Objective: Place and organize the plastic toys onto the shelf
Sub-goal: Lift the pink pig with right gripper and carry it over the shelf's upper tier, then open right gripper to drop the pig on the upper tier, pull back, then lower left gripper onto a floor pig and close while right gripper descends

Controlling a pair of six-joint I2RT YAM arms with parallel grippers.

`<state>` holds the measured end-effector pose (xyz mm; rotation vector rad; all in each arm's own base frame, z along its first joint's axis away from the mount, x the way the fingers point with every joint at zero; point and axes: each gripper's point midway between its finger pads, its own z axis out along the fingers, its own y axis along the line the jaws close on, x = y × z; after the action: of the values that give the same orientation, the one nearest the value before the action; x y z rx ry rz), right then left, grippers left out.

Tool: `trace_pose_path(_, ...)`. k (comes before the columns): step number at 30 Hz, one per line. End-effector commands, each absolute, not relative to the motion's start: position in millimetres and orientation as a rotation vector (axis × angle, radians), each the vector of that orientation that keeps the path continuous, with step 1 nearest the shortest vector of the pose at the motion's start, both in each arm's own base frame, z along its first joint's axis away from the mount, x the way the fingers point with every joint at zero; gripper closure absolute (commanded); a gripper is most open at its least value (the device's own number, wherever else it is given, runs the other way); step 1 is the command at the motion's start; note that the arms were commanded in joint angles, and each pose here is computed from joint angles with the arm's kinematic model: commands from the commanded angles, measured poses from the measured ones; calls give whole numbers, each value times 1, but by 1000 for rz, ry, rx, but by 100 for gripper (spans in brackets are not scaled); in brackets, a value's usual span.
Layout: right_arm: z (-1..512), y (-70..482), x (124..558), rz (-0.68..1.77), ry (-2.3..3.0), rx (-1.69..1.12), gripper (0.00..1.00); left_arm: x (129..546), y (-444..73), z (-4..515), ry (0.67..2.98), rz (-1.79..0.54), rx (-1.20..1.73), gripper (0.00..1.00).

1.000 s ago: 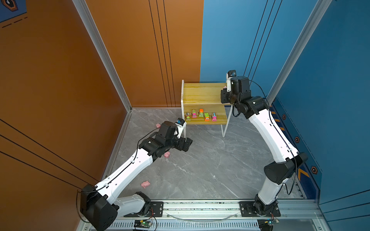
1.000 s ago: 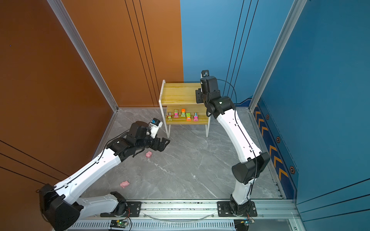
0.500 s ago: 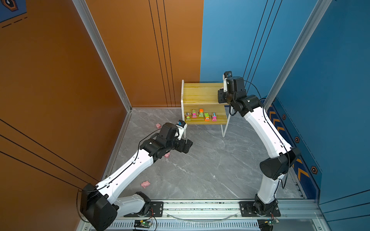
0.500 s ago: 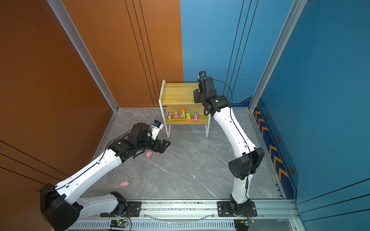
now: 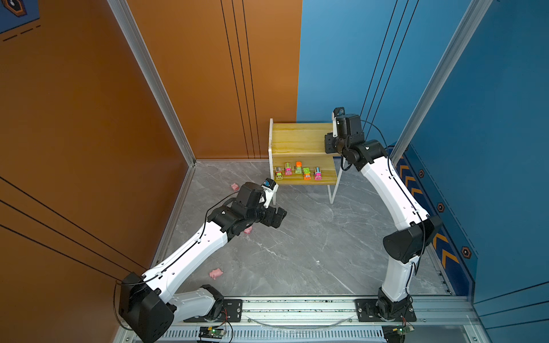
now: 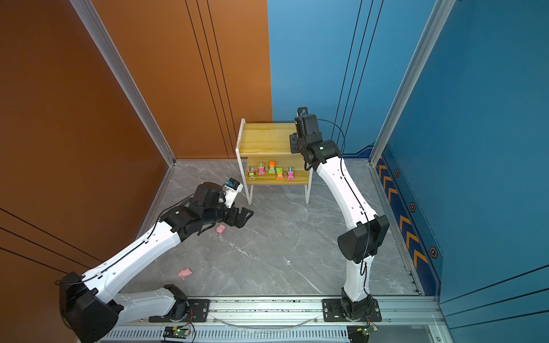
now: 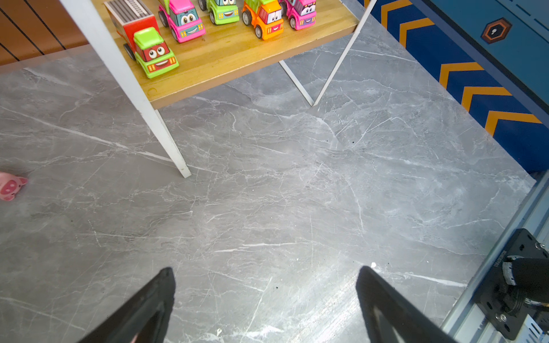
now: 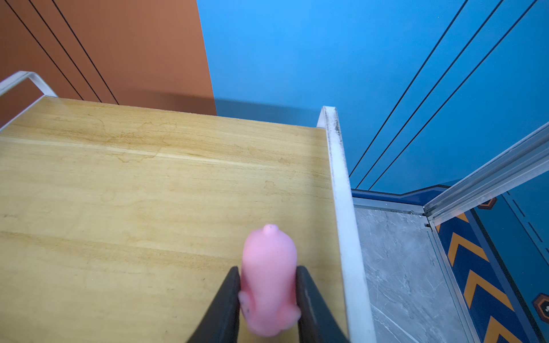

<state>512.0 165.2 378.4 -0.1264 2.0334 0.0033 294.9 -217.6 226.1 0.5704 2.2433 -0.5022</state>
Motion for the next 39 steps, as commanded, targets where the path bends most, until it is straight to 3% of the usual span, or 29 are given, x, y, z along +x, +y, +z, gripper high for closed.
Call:
trace_pose_path(1,380,160,515,-9,2041,-120,67,292,-223,229,2218,-534,594,4)
trace_pose_path(13,383,161,518,1,2031,-126,54,296,-218,228,2223,-543,566,4)
trace_pose_path(21,443,157,495,55,1911,-121,37,307,-195,236,2217,-481,449,1)
trace_pose_path(27,475,162,437,102,1821,-162,25,311,-144,233,2287,-370,188,0)
trace_pose_path(30,470,168,394,155,1773,-188,19,302,-106,205,2378,-284,-1,1)
trace_pose_path(39,348,210,280,432,1857,-305,16,280,-60,125,2624,-61,-279,0)
